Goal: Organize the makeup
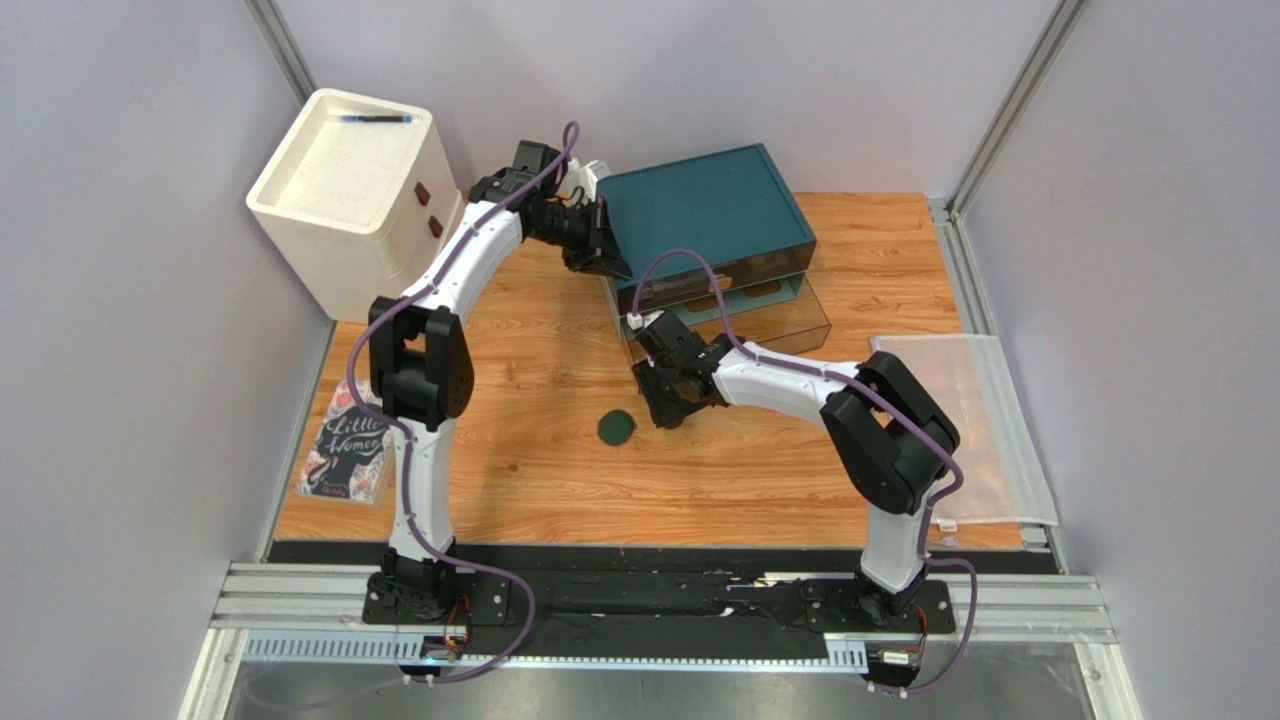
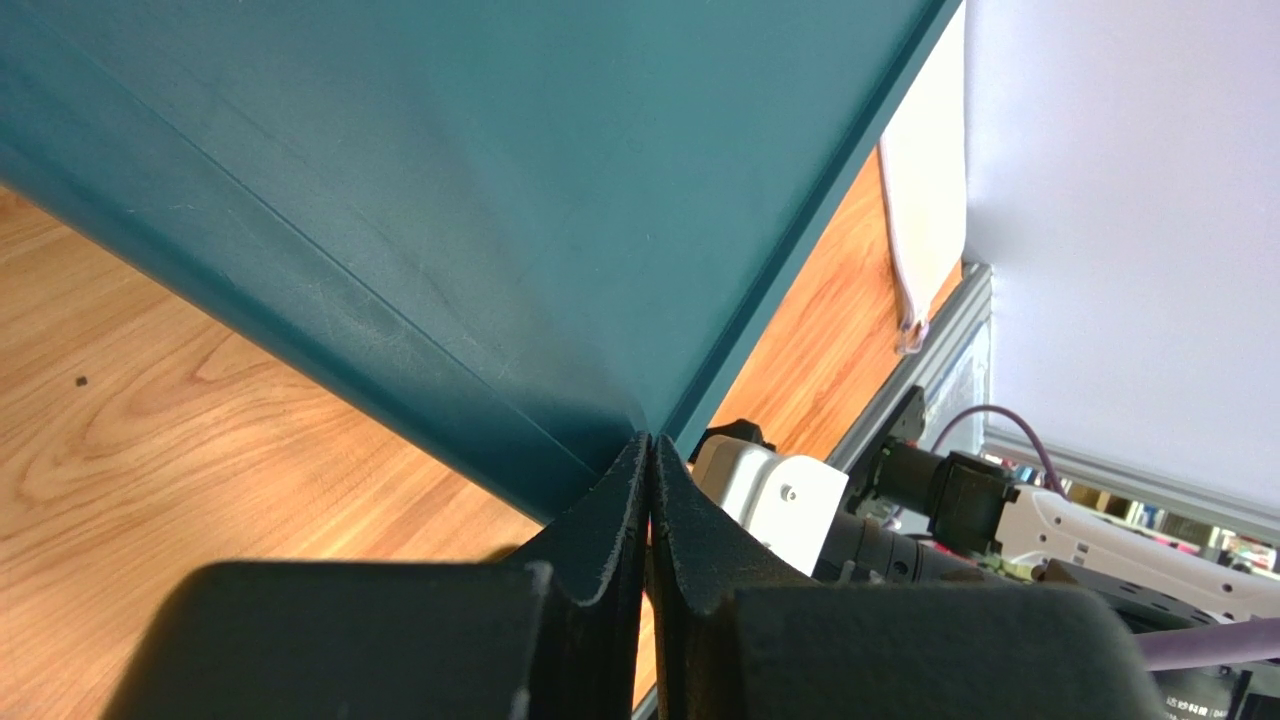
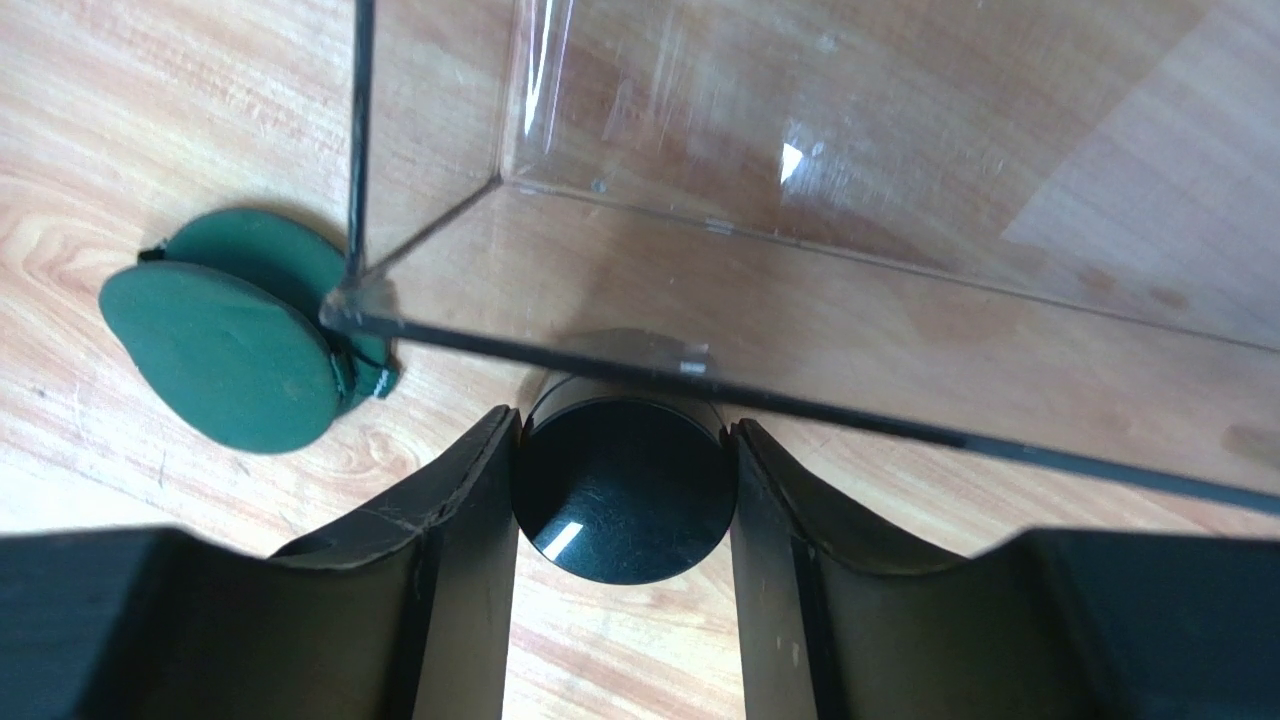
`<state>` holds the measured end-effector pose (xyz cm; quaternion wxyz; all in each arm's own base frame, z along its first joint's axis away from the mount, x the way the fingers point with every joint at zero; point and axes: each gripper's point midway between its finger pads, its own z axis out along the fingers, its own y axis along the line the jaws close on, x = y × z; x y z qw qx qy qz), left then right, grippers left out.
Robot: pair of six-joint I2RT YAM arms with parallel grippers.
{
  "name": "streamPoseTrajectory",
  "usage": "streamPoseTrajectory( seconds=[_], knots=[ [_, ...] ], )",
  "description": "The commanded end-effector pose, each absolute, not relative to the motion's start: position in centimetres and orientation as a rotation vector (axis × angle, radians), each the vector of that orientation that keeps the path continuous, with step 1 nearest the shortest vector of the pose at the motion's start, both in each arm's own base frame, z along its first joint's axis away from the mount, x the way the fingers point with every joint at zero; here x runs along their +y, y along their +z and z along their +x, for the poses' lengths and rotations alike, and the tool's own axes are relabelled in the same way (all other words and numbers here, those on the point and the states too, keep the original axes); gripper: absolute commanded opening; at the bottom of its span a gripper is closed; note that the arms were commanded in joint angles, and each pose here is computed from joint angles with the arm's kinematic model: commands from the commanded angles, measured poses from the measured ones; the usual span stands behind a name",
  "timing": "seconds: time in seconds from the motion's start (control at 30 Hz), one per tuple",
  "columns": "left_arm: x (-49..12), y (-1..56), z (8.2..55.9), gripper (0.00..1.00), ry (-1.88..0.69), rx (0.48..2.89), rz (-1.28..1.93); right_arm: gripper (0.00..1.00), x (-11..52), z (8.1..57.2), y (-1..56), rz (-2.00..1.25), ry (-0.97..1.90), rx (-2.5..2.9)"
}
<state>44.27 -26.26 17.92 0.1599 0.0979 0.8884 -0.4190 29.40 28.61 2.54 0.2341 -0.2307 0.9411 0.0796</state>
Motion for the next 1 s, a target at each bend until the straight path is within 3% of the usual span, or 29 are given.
streamPoseTrajectory(
  seconds=[0.0,0.17,0.4,0.57,0.73,0.93,0.97],
  knots=[
    [-23.6,13.3,42.2,0.09,-1.045,2.771,0.194,0.23,28.2,28.6,3.5,-0.644,0.236,2.581],
    [-23.6,13.2,42.2,0.09,-1.045,2.772,0.192,0.11,28.0,28.3,6.2,-0.669,0.266,2.535],
    [-23.6,13.2,42.3,0.09,-1.048,2.772,0.186,0.07,27.9,28.9,13.5,-0.635,0.355,2.319],
    [-23.6,13.3,42.3,0.09,-1.046,2.771,0.188,0.04,26.7,31.9,18.2,-0.504,0.276,2.186],
    [-23.6,13.4,42.2,0.09,-1.048,2.770,0.191,0.05,27.2,35.6,18.8,-0.455,0.244,2.196],
    [-23.5,13.3,42.0,0.09,-1.044,2.779,0.196,0.08,28.5,38.6,14.9,-0.439,0.167,2.301],
    [-23.4,13.3,42.0,0.09,-1.039,2.780,0.197,0.13,28.7,38.9,15.0,-0.433,0.165,2.304]
  ],
)
